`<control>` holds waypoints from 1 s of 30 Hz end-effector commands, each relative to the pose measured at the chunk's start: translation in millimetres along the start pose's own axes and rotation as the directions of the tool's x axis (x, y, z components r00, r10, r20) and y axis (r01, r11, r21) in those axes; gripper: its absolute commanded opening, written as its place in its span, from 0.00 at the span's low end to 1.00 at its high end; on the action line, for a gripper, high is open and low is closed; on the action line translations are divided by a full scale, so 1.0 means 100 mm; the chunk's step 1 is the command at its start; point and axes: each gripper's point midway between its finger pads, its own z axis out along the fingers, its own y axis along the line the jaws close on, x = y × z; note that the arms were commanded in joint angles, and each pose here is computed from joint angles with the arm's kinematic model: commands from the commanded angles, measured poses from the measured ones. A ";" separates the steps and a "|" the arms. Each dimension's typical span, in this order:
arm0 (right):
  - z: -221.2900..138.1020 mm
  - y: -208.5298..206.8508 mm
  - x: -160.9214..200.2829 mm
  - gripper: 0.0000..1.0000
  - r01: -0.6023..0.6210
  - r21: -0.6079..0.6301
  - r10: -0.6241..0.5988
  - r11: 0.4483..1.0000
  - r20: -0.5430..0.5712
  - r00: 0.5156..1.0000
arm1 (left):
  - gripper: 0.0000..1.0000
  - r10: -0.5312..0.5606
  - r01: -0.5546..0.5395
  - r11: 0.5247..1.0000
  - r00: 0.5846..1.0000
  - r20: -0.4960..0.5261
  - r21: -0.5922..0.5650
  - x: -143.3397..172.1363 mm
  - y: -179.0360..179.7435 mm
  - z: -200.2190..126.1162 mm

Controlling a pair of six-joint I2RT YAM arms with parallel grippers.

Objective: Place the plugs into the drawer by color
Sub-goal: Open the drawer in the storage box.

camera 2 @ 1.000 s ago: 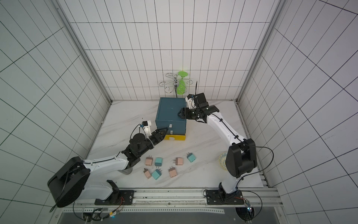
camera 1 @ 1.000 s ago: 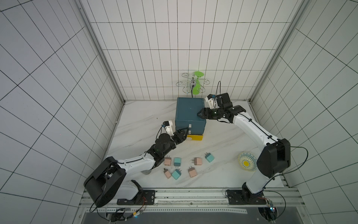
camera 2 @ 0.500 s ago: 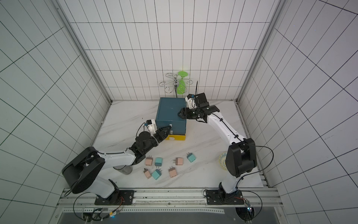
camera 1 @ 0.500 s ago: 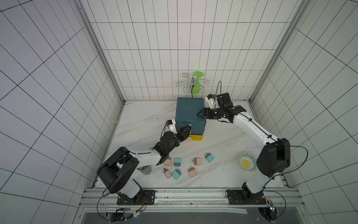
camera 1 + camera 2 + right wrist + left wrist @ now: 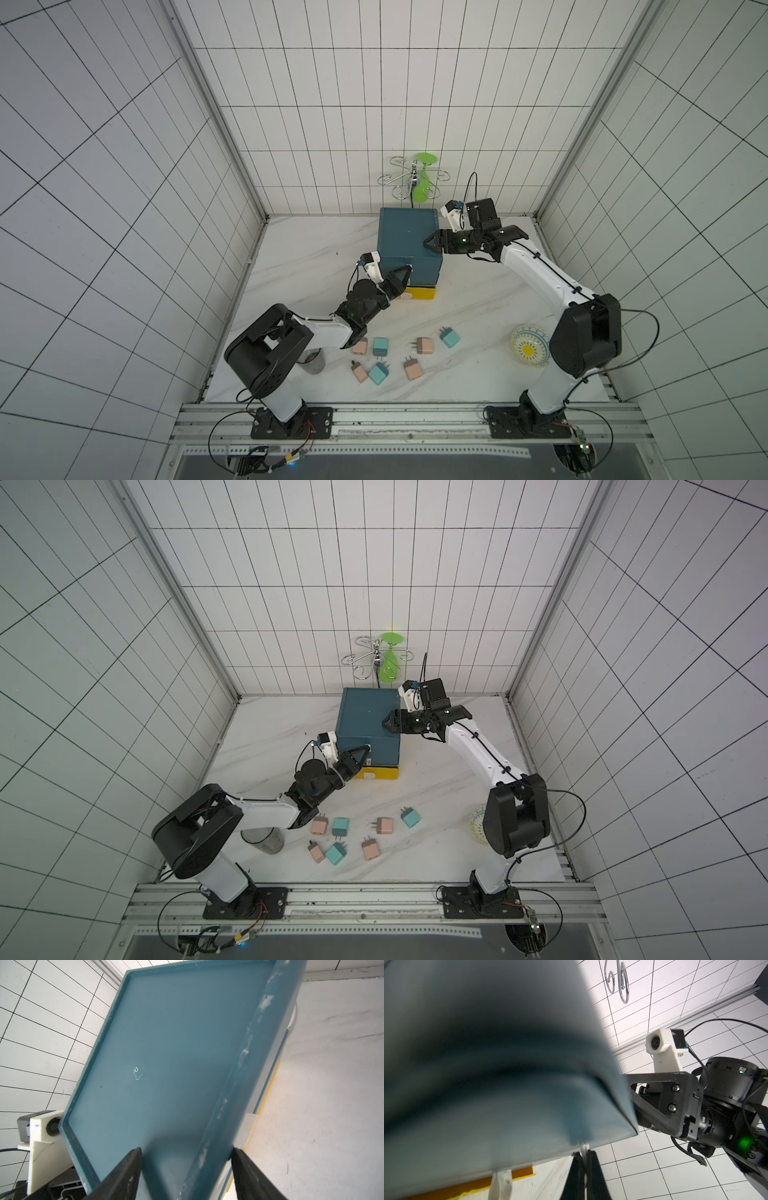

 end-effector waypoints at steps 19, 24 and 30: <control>0.09 -0.45 0.40 0.72 -0.128 0.128 0.144 0.984 -0.130 0.981 | 0.00 -0.027 0.006 0.996 0.973 -0.227 -0.091 0.79 -0.12 -0.82; 0.04 -0.41 0.38 0.73 -0.127 0.124 0.142 0.984 -0.121 0.982 | 0.10 -0.016 -0.007 0.997 0.961 -0.276 -0.082 0.95 -0.14 -0.80; -0.01 -0.36 0.36 0.80 -0.136 0.115 0.149 0.984 -0.107 0.983 | 0.28 -0.046 0.035 0.998 0.965 -0.260 -0.046 0.98 -0.09 -0.88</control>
